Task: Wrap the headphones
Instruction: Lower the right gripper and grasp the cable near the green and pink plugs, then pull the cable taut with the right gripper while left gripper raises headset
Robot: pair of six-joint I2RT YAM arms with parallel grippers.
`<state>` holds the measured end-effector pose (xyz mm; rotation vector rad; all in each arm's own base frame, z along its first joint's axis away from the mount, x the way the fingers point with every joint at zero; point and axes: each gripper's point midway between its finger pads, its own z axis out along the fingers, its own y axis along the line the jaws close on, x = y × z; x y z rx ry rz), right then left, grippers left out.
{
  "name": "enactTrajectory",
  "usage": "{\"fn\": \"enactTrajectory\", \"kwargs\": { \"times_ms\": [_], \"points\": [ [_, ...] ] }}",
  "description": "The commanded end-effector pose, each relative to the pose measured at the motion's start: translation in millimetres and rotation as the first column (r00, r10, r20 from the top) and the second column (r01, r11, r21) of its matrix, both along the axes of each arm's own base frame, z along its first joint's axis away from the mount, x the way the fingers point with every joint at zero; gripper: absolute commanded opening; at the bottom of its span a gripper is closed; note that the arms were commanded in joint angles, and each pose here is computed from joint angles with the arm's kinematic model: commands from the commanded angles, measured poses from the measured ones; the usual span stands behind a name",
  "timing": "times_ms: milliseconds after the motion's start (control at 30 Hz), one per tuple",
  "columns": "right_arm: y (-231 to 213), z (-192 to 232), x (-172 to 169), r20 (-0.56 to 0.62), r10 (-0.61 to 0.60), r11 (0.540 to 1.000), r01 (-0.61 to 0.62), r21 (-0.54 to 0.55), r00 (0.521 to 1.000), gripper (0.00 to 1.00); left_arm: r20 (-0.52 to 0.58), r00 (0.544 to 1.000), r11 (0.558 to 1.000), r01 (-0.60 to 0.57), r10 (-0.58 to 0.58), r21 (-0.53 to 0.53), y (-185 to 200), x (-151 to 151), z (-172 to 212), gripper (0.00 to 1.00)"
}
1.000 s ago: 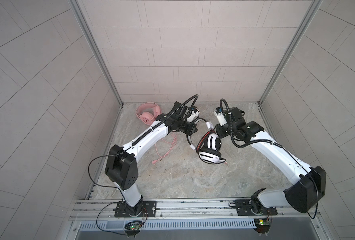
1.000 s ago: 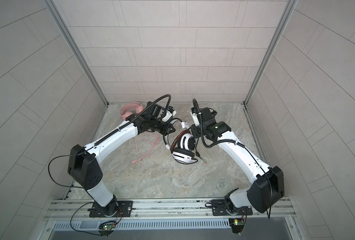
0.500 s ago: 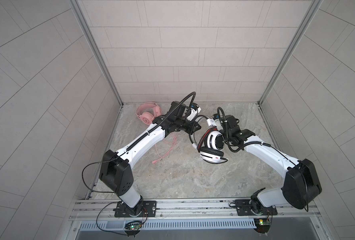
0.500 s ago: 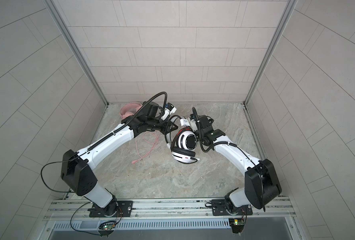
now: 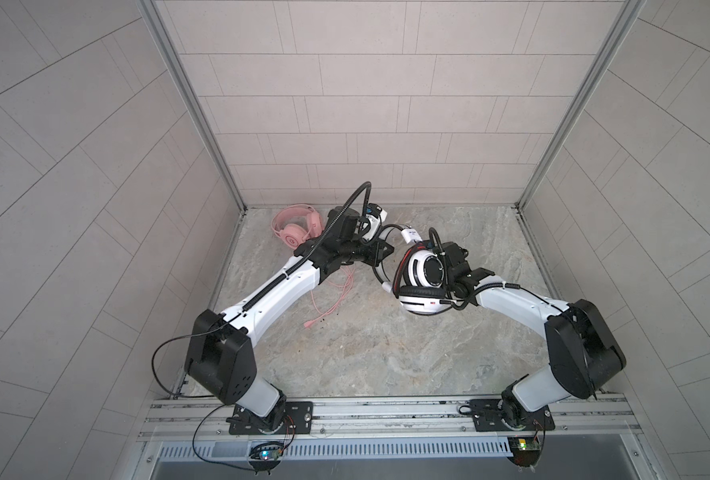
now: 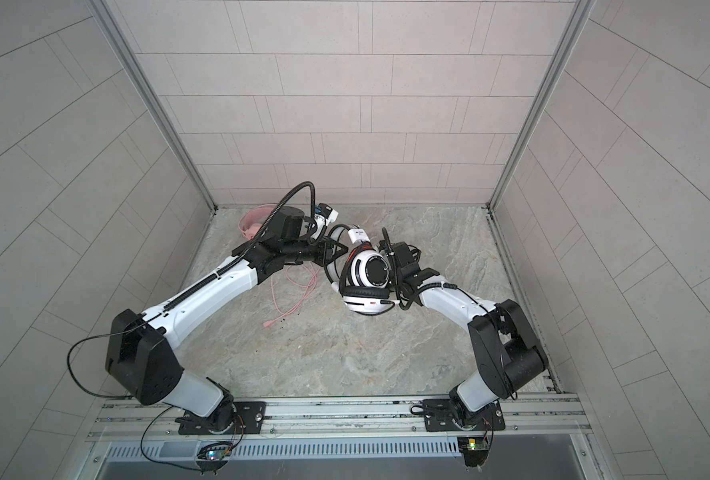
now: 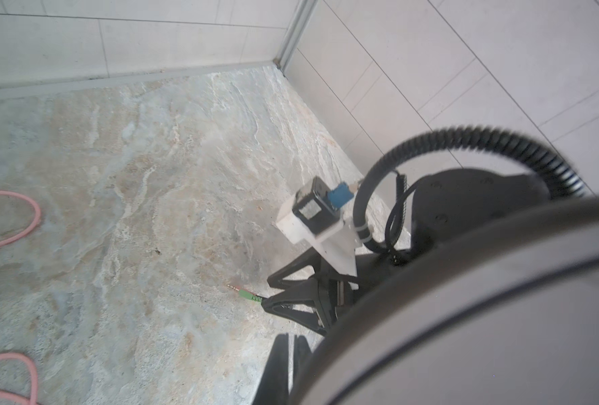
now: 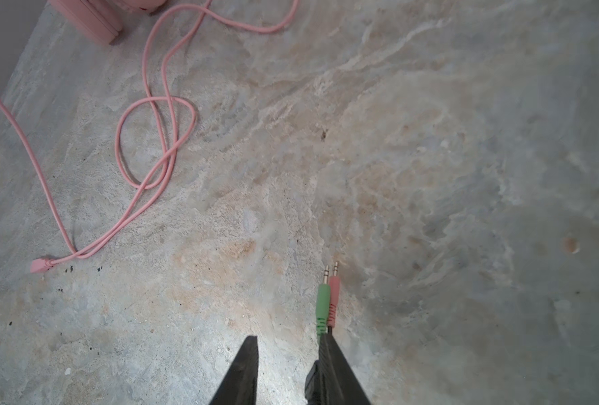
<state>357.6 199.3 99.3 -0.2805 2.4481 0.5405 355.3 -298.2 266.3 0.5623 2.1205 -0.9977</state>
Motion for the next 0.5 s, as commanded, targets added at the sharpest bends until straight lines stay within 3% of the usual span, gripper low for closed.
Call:
{"fn": "enactTrajectory", "kwargs": {
  "times_ms": [0, 267, 467],
  "points": [
    [6, -1, 6, 0.008, -0.027, 0.998, 0.026, 0.065, 1.000, 0.26, 0.075, 0.996, 0.990, -0.027, 0.038, -0.138, 4, 5, 49, 0.00],
    [12, -19, 6, -0.021, -0.051, 0.989, 0.053, 0.135, 0.998, 0.10, 0.050, 0.993, 0.981, -0.095, 0.105, -0.171, 21, 19, 50, 0.00],
    [5, -16, -4, -0.027, -0.053, 0.992, 0.055, 0.116, 0.998, 0.09, -0.006, 0.959, 0.944, -0.278, 0.282, -0.177, 59, 45, 42, 0.00]
  ]
}}
